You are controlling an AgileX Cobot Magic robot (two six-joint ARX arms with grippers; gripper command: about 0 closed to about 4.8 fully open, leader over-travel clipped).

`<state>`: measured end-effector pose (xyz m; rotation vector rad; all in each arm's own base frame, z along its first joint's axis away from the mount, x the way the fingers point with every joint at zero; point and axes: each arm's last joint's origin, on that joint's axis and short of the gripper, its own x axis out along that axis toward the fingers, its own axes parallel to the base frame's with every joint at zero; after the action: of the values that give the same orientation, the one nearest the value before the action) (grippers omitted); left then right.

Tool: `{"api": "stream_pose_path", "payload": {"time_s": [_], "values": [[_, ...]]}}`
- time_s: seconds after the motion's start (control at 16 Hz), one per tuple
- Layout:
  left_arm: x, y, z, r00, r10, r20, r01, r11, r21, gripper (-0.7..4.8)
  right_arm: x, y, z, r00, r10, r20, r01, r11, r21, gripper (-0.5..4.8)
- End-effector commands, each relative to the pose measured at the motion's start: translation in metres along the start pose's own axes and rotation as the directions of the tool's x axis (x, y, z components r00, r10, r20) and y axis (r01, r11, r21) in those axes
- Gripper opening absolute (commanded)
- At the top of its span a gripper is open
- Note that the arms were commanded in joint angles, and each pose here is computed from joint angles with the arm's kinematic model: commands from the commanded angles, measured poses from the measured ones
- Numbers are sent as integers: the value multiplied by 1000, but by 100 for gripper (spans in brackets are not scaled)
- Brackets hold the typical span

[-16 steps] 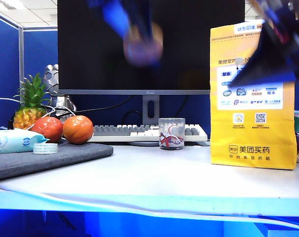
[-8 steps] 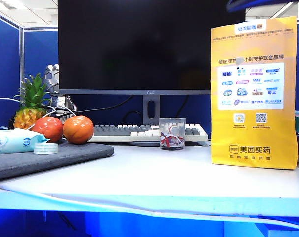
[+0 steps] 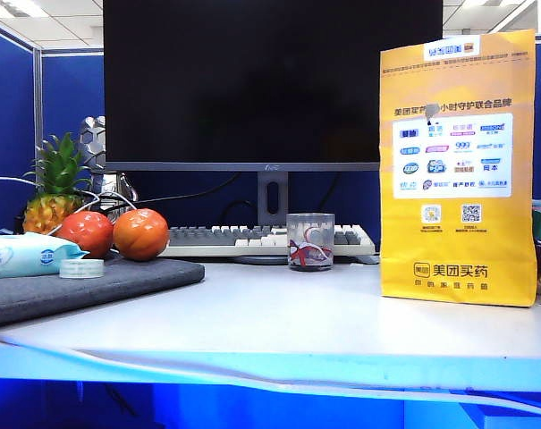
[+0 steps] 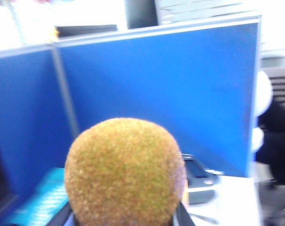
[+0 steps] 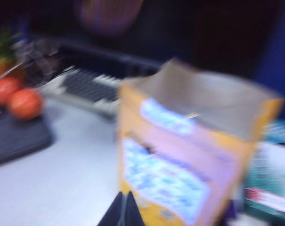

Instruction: Pick up the kiwifruit and throw it into the yellow paper bag.

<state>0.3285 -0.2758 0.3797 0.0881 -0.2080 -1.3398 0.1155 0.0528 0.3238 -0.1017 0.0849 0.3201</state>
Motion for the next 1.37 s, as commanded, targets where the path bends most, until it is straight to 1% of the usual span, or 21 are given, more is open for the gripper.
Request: {"api": "stream_pose_path", "payload": {"time_s": [0.06,0.19,0.31,0.37,0.44,0.5,0.56,0.62,0.69,0.81,0.87,1.0,1.06,1.12,1.19,1.25,1.31,1.37], "values": [[16,11,-4,997,-71,26,73,993,-94,48,-18,-7,6,987,-151,56,151,989,6,-1],[23,16,-7,997,-79,21,81,991,-108,48,-27,-9,9,982,-160,101,159,987,19,-1],[30,22,-16,999,-50,6,50,986,-159,47,-33,-10,11,979,-156,134,154,988,29,-1],[37,26,-26,998,-55,-5,53,975,-217,47,-33,-9,12,981,-139,139,136,990,28,-1],[42,26,-30,998,-58,-9,55,972,-228,48,-33,-8,12,984,-110,141,107,994,24,-1],[47,26,-33,999,-54,-10,49,967,-248,95,-32,-7,12,986,-81,143,79,997,22,-1],[50,24,-33,999,-39,-10,35,962,-272,251,-32,-7,12,987,-64,145,61,998,21,-1],[51,24,-33,1000,-14,-7,12,959,-282,479,-32,-7,12,987,-63,145,61,998,20,-1],[51,24,-33,1000,-12,-8,9,956,-294,479,-32,-7,12,987,-63,145,61,998,20,-1],[50,23,-34,999,-49,-24,38,946,-322,479,-32,-7,12,988,-63,145,60,998,20,-1],[45,23,-27,997,-72,-24,60,946,-319,479,-32,-7,12,988,-62,144,60,998,20,-1],[20,30,10,999,-34,-2,33,965,-259,479,-33,-7,12,987,-63,145,60,998,20,-1],[-4,34,36,998,60,-23,-63,970,-236,479,-33,-7,12,987,-63,147,60,998,20,-1],[-49,29,78,933,329,-144,-344,934,-100,479,-34,-7,12,986,-63,153,61,998,22,-1],[-80,17,104,811,530,-247,-527,846,86,479,-33,-7,12,986,-63,153,61,998,21,-1],[-110,-2,127,656,688,-311,-628,726,280,479,-33,-7,12,986,-63,153,61,998,21,-1],[-130,-18,144,600,733,-321,-644,681,349,479,-33,-7,12,986,-63,153,61,998,21,-1],[-148,-37,159,613,731,-301,-644,682,346,479,-33,-7,12,986,-64,151,61,998,21,-1]]}}
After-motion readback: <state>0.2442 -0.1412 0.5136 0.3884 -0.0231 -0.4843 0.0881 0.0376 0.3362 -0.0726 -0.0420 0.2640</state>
